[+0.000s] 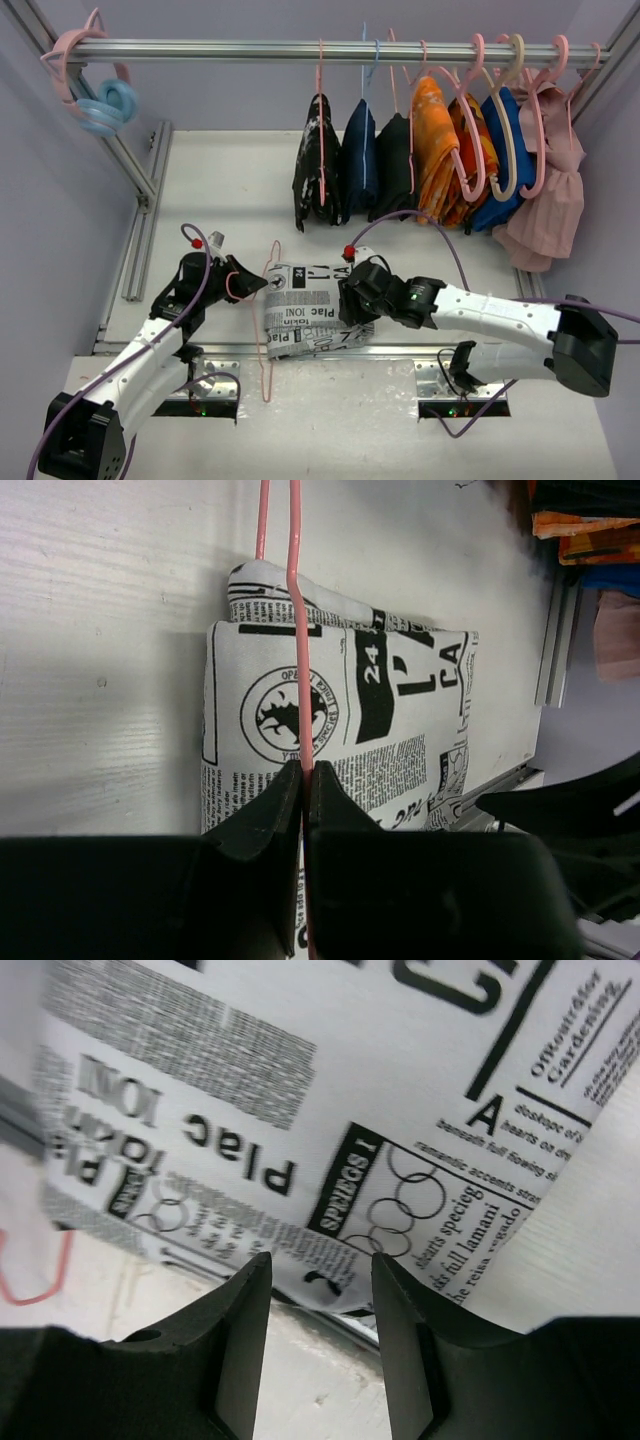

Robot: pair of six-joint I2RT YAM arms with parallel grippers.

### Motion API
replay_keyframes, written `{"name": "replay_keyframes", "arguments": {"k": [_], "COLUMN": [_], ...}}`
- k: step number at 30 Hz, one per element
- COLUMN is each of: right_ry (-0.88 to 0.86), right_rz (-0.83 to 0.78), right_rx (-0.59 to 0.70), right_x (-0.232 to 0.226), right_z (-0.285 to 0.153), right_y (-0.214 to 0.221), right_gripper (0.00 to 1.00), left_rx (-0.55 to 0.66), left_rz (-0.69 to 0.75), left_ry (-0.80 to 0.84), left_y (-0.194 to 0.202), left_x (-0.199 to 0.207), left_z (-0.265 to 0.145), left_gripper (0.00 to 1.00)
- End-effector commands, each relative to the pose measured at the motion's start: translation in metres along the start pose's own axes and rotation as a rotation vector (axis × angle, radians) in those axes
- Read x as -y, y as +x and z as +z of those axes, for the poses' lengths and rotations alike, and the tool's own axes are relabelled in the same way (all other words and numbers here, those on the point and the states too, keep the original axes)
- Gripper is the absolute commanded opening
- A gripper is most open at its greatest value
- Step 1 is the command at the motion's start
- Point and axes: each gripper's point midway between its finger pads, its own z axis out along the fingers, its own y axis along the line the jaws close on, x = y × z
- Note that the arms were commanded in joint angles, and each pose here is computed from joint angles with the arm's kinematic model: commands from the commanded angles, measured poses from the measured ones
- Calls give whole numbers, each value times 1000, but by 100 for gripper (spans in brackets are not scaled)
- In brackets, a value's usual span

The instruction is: Place the trousers on the hanger

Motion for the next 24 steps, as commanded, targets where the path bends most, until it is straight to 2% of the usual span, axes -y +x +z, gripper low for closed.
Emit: {"name": "replay_keyframes", "arguments": {"k": [1, 6, 10, 14, 17, 24], "right_ry": [-96, -214, -112, 43, 88, 13], "right_rz": [-10, -71, -73, -67, -80, -134], "right_rx": [96, 17, -67, -181, -200, -37], "right_x": [-30, -59, -38, -5, -8, -37], "right_z": [-27, -21, 11, 51, 57, 25], "right_y": [-23, -2, 27, 65, 60, 4], "right_gripper": [46, 43, 42, 38, 34, 38], "left_rx": [8, 14, 19, 74, 109, 136], "left_rz": [27, 27, 32, 53, 65, 27], "left_ry": [14, 6, 6, -35, -42, -93], "left_y": [1, -2, -6, -20, -27, -30], "left_x": [-2, -3, 2, 4, 6, -8], "left_z": [0, 2, 0, -9, -13, -6], "left_gripper": [0, 0, 0, 0, 0, 0]}}
